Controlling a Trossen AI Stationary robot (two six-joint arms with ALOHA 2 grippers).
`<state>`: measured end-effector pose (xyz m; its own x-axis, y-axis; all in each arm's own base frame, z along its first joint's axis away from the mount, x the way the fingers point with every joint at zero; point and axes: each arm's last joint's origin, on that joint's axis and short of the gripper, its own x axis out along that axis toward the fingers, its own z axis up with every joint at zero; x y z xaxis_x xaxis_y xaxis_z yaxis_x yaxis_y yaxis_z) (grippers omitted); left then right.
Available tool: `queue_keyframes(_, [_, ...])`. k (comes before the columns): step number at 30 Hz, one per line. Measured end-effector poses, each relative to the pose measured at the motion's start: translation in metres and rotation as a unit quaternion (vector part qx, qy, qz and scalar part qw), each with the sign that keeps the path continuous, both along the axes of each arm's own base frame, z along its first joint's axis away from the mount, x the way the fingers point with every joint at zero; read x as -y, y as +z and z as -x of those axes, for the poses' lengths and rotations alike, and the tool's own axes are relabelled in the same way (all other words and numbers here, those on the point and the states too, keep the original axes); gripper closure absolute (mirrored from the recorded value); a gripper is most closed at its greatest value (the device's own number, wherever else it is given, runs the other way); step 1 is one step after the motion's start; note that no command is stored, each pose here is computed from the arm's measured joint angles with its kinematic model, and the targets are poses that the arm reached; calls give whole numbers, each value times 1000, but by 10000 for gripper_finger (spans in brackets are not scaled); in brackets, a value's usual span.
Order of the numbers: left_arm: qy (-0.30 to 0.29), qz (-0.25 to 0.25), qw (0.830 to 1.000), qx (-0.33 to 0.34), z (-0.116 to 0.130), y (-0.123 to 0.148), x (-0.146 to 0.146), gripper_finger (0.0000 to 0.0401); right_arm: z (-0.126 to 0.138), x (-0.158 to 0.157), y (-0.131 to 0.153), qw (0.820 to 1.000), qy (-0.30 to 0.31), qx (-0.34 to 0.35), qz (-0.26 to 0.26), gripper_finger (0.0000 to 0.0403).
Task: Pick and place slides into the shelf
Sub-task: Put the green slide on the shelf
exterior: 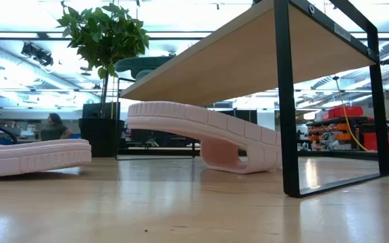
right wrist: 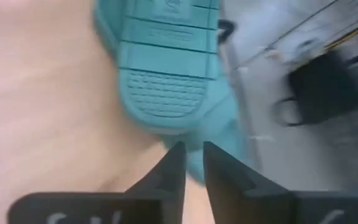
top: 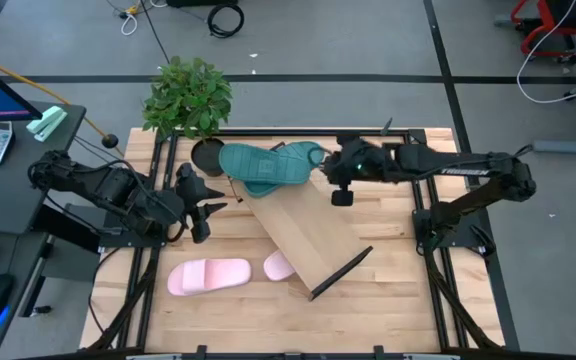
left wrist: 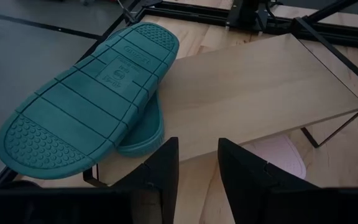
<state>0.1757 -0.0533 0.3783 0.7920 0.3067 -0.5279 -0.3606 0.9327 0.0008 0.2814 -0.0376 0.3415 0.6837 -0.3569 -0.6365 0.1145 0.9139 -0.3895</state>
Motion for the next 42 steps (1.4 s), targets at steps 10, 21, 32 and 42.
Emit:
queue_keyframes(10, [7,10,1000,4,0,0,0,276,3,34,-10,970,-91,39,-224,225])
queue_keyframes(21, [7,10,1000,4,0,0,0,279,-12,96,-12,855,-120,170,-475,152])
queue_keyframes(32, [7,9,1000,2,0,0,0,280,-16,119,-37,819,-118,126,-548,155])
queue_keyframes(42, [7,9,1000,1,0,0,0,280,-15,122,-39,825,-117,123,-539,158])
